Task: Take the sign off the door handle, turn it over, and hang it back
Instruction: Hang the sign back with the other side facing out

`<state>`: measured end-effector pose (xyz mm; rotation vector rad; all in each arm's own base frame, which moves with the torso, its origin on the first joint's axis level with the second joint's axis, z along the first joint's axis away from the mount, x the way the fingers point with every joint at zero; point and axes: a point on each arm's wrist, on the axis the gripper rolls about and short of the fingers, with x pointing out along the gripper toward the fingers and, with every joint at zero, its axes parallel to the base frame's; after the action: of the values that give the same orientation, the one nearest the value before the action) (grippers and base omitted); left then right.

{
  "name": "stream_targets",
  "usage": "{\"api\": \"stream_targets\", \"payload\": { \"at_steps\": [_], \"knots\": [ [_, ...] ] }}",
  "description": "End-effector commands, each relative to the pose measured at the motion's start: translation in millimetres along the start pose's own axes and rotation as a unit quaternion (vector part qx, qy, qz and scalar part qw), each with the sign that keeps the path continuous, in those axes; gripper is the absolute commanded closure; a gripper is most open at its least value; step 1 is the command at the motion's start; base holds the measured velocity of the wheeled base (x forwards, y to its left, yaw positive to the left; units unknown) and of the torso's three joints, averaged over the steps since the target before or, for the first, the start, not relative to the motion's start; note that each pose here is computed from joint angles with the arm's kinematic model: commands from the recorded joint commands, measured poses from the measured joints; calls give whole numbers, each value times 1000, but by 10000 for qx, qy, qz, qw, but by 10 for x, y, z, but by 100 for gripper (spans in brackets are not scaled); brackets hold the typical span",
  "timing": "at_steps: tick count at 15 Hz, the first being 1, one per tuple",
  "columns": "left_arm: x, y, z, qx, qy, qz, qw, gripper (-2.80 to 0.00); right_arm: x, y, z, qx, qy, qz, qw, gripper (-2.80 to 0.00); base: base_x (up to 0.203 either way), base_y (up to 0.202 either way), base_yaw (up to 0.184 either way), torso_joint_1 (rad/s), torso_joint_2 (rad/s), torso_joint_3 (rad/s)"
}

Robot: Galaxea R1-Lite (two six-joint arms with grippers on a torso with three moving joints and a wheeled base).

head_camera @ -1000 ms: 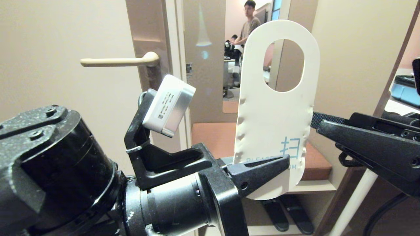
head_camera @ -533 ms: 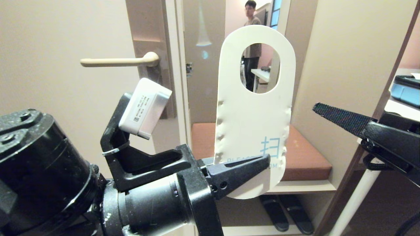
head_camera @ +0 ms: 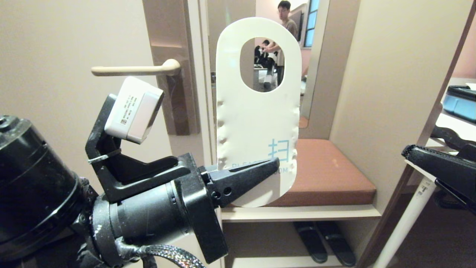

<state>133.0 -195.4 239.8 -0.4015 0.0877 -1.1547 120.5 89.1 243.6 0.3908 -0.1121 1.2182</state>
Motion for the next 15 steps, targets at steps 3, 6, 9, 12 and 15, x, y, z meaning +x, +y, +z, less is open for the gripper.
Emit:
{"api": "stream_targets", "payload": {
  "at_steps": [3,6,9,12,15],
  "knots": [
    [-82,46,95,55,-205,126,9997,0,-48,-113,-75,-444,36,-511,9977,0,0,0,0,0,0,0],
    [-180,91,135,114,-305,273,9991,0,-218,-313,-155,-809,80,-1545,9846,0,0,0,0,0,0,0],
    [-323,130,122,137,-330,434,9984,0,-542,-466,-247,-1019,160,-2664,9583,0,0,0,0,0,0,0],
    [-387,171,126,157,-364,561,9976,0,-782,-339,-427,-1051,247,-3030,9468,0,0,0,0,0,0,0],
    [-417,177,123,161,-371,593,9974,0,-986,-324,-594,-1331,450,-3901,9100,0,0,0,0,0,0,0]
  ]
}}
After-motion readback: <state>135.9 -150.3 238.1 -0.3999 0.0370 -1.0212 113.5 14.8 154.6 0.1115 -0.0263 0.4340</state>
